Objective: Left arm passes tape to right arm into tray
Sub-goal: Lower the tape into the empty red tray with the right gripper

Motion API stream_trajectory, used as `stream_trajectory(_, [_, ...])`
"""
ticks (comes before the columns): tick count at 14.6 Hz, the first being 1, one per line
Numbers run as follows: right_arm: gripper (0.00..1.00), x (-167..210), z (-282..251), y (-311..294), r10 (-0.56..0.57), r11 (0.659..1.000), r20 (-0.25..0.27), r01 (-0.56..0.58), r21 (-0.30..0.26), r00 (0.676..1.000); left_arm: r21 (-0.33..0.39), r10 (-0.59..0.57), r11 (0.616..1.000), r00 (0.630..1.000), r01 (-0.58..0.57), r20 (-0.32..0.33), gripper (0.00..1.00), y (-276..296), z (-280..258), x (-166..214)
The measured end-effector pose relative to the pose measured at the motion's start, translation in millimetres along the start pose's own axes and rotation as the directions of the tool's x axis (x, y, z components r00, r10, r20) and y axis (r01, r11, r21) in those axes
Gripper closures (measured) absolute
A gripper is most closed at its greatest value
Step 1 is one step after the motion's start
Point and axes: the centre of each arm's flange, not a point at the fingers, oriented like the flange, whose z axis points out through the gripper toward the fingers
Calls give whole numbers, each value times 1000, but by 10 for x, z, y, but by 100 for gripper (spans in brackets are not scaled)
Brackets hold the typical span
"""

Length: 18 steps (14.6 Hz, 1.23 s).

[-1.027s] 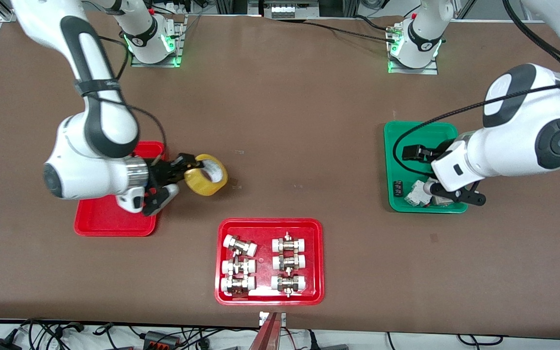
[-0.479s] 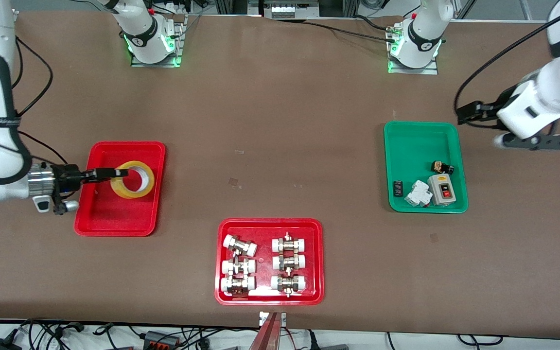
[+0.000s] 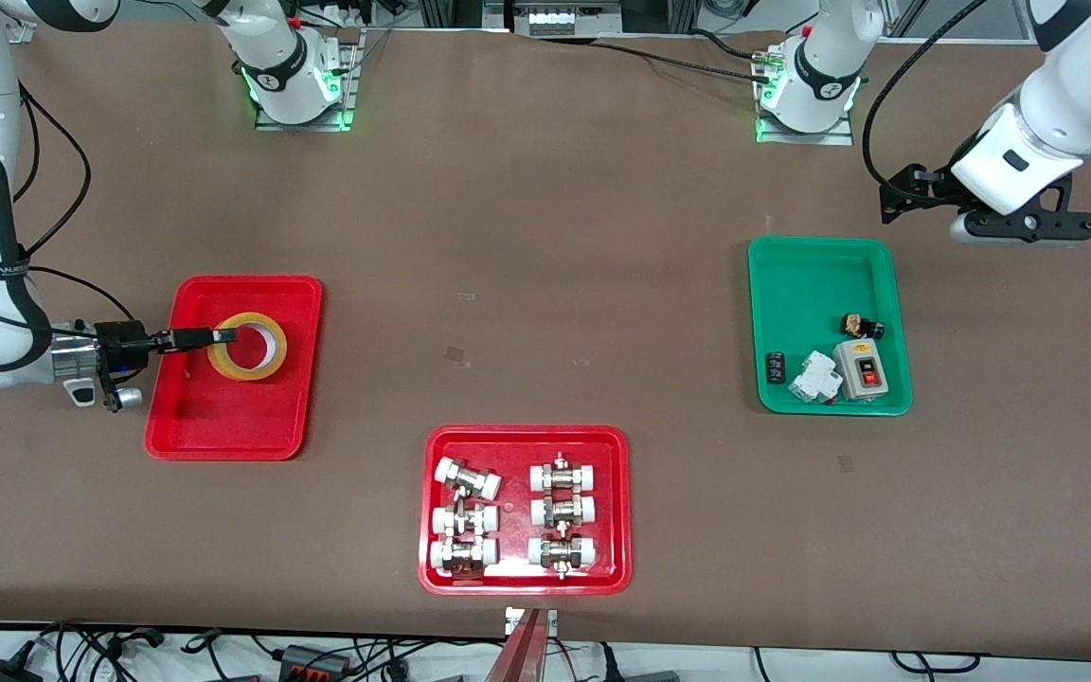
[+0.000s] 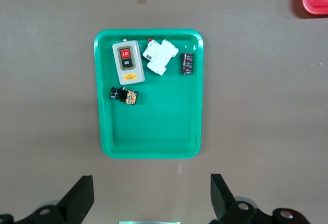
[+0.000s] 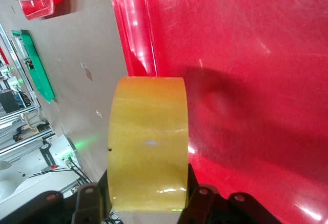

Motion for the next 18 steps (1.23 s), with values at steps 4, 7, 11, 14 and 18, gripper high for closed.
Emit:
stream_trajectory(4, [46, 25, -7, -43, -24, 1000, -2, 24, -1, 1000, -2, -5, 1000, 1000, 5, -23, 0, 16, -21, 18])
stream_trajectory(7, [46, 40, 15, -16, -26, 1000, -6, 26, 0, 1000, -6, 0, 1000, 999, 0, -37, 0, 46, -77, 74])
stream_trajectory(11, [46, 104, 123, 91, -49, 998, -20, 50, 36, 999, -12, 0, 1000, 999, 0, -42, 0, 42, -108, 171])
stream_trajectory(14, [35, 171, 94, 106, -66, 997, -33, 67, 36, 997, -17, -1, 1000, 1000, 1, -20, 0, 32, -164, 285])
stream_trajectory(18, [0, 202, -18, 63, -84, 996, -39, 84, 5, 996, -29, -13, 1000, 999, 11, -48, 0, 28, -391, 432])
